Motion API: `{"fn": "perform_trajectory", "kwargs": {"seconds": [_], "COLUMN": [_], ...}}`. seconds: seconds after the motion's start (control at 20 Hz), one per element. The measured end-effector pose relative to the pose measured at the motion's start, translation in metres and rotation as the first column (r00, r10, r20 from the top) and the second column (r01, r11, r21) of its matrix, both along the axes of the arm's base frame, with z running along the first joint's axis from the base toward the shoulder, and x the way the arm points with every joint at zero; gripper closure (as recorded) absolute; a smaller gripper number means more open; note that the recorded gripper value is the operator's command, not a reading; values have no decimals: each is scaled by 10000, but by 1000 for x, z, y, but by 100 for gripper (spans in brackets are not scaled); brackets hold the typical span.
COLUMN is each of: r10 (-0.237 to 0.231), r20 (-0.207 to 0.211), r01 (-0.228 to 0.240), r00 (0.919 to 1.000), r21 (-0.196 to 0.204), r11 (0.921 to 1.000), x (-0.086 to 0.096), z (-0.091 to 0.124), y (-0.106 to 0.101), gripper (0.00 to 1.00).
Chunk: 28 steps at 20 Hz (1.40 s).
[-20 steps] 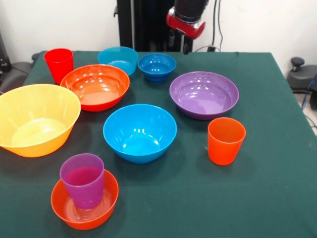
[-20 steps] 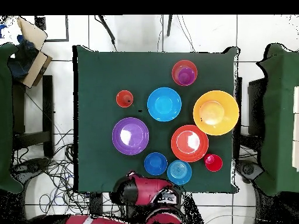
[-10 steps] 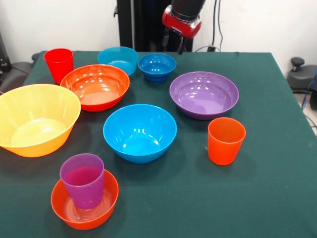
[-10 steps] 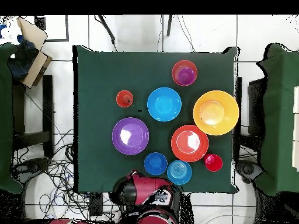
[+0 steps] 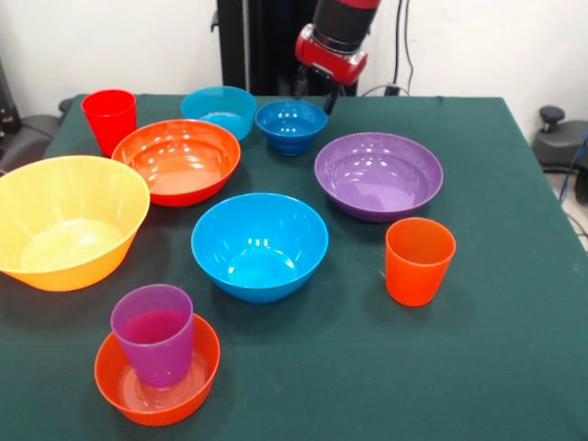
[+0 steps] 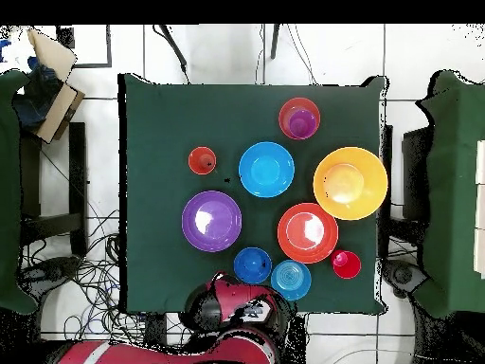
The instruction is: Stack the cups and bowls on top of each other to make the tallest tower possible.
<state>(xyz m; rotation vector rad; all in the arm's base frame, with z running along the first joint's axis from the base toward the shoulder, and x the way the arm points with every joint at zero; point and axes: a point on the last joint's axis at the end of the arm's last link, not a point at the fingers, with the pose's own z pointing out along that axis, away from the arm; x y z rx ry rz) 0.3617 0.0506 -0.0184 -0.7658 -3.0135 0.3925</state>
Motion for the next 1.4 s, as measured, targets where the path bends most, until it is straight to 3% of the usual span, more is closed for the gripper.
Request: {"fn": "perform_trajectory", "kwargs": {"seconds": [0.7, 0.95, 1.4], "r10": [672, 658, 534], "r20": [434, 679, 705], "r01": [-675, -666, -544], "r00": [9968, 9955, 9961], "r21": [76, 100, 124], "r11": [9977, 9977, 9984], "x": [2, 7, 8], "z": [-11, -12, -11], "y": [-2, -6, -15], "gripper": [0, 0, 0]}}
